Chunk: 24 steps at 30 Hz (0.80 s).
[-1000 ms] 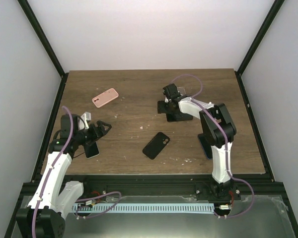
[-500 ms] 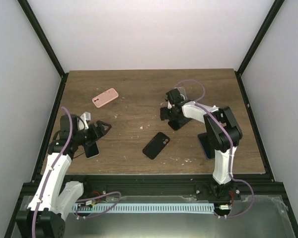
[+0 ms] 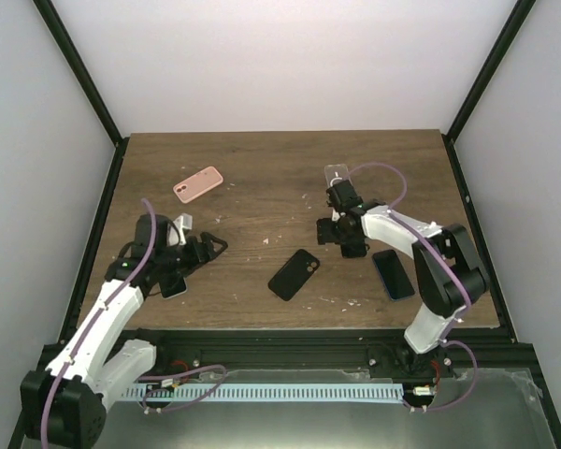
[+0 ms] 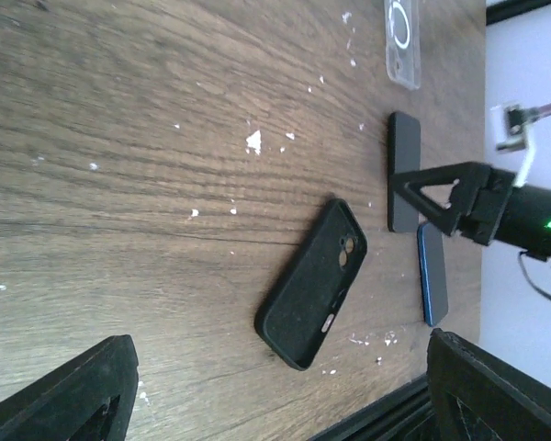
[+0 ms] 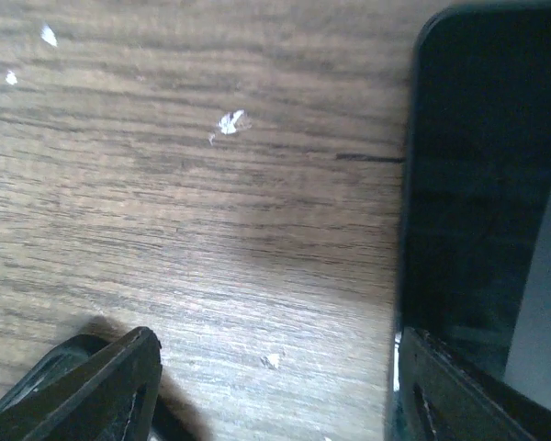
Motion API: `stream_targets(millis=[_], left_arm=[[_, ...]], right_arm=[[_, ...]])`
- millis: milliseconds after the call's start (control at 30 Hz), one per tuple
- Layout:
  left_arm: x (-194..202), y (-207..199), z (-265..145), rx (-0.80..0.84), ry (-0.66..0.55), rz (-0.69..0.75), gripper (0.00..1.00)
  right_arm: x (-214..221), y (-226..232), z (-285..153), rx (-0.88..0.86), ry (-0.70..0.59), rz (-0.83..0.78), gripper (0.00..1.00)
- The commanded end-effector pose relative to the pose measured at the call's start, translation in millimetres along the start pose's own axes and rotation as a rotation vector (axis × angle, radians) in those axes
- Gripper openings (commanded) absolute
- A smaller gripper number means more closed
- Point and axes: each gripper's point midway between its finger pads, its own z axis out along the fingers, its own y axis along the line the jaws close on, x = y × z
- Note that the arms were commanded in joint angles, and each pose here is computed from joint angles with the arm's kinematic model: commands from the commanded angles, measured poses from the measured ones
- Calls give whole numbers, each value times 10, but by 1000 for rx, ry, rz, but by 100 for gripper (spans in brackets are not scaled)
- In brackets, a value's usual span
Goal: Put the phone into the phone case
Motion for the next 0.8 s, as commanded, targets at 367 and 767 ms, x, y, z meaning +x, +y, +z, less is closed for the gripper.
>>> stream_targets(millis=[367, 767], left_arm=[[191, -290, 601, 113, 125, 103, 84], [438, -283, 1115, 117, 239, 118, 79]], right_arm=[[-411, -527, -253, 240, -121, -31, 100], [-375, -633, 51, 203, -41, -64, 96]])
